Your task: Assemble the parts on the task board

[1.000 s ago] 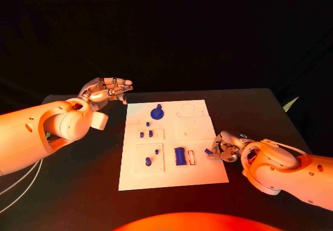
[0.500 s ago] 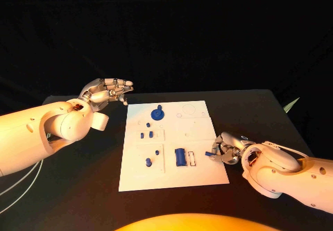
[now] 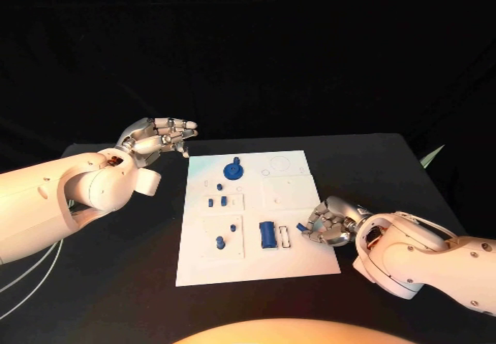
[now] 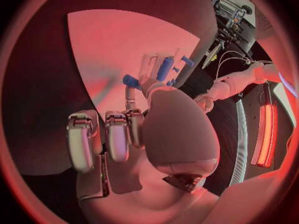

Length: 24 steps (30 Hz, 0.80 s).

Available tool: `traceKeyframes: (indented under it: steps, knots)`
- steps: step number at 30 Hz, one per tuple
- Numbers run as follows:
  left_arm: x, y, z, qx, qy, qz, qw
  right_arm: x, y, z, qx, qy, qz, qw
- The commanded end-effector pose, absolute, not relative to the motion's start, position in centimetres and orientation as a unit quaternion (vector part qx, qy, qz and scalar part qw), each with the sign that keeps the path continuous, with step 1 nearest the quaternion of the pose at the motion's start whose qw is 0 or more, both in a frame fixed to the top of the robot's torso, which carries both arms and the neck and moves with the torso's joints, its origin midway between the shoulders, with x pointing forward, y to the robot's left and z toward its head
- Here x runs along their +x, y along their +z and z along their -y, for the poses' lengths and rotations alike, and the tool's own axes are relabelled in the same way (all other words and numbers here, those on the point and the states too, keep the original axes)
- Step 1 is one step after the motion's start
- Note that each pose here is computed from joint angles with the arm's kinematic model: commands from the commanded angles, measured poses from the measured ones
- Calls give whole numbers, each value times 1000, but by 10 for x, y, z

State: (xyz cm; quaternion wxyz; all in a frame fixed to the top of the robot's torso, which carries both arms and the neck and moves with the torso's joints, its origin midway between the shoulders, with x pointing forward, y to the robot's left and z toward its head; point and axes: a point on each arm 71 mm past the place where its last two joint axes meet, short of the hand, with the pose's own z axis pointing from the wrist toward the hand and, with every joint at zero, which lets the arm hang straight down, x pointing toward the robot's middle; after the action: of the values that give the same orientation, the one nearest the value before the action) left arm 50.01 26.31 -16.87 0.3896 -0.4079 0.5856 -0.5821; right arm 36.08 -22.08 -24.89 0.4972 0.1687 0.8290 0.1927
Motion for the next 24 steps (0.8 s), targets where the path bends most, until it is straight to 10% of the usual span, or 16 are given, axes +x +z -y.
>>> traceKeyframes:
  steps: [1, 24]
  knots:
    - [500, -168, -260, -402, -588, -586, 385, 360, -251, 217, 208, 209, -831, 473]
    - [499, -168, -261, -403, -588, -587, 384, 362, -267, 192, 217, 216, -846, 436]
